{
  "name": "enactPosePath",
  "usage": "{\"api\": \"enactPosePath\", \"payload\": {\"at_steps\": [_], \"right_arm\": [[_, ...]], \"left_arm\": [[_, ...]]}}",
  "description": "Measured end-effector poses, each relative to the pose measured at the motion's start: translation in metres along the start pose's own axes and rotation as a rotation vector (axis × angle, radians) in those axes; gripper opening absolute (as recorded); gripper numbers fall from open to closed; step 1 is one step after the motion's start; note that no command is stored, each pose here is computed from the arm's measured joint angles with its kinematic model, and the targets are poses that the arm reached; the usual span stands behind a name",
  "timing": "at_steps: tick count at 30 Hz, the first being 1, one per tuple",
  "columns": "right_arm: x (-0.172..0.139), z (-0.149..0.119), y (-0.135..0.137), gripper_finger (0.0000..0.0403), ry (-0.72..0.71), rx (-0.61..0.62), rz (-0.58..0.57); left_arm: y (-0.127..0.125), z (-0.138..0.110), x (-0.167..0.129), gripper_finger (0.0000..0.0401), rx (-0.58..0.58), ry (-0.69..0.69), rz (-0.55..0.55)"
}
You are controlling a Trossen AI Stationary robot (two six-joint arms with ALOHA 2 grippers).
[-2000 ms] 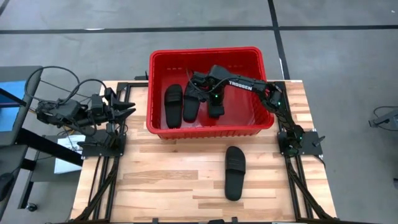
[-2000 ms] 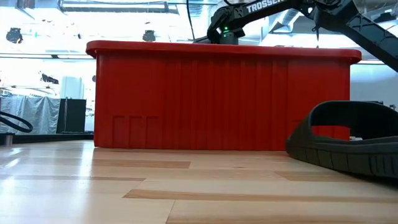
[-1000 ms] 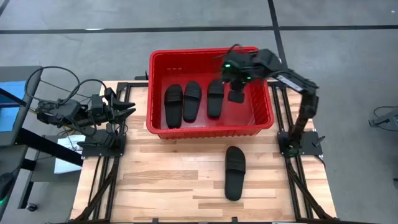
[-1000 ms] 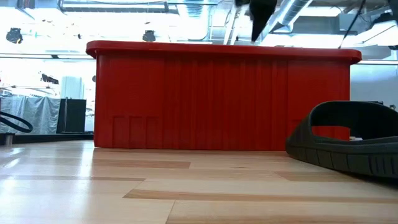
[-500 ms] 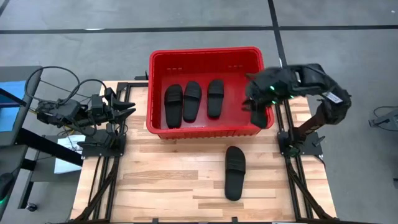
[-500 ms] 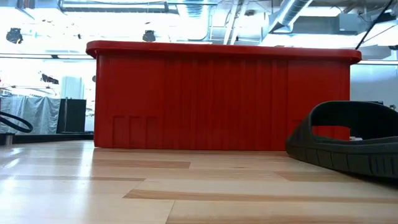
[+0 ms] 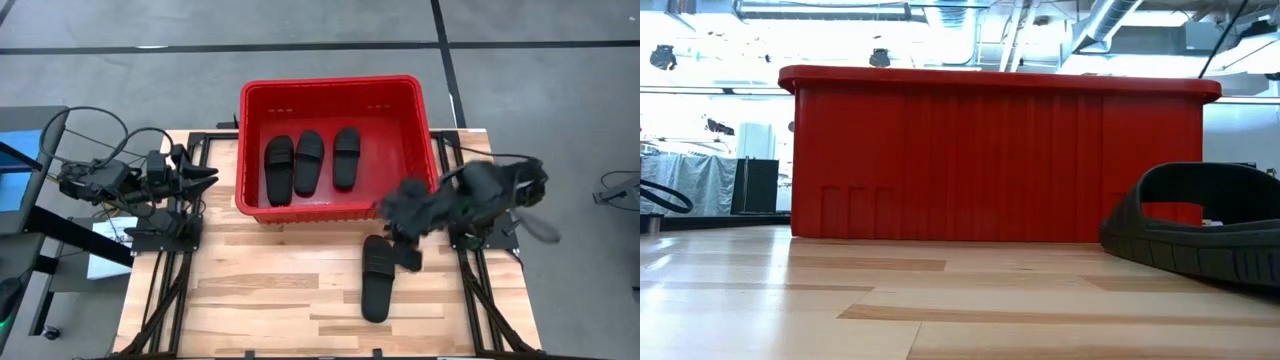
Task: Pick and place slides into bin
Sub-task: Put the black slide into the red container
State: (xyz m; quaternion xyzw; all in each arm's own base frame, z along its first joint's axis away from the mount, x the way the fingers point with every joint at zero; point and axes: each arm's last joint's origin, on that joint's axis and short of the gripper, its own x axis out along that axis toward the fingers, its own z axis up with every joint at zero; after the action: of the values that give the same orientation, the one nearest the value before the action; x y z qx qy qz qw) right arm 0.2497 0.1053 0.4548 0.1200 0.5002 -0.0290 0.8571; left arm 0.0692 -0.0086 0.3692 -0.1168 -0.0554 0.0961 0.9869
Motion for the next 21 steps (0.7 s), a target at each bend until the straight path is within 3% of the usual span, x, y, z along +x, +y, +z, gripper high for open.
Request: {"api": "enactPosePath", "payload": {"at_steps": [14, 21], "right_arm": [[0.131, -0.016, 0.089, 0.0063, 0.326, 0.088, -0.090], [0.137, -0.014, 0.107, 0.0063, 0.258, 0.182, 0.007]], "left_arm": [[-0.001, -0.001, 0.000, 0.0093, 0.005, 0.018, -0.046], [-0.001, -0.001, 0.000, 0.0093, 0.027, 0.017, -0.045]]}}
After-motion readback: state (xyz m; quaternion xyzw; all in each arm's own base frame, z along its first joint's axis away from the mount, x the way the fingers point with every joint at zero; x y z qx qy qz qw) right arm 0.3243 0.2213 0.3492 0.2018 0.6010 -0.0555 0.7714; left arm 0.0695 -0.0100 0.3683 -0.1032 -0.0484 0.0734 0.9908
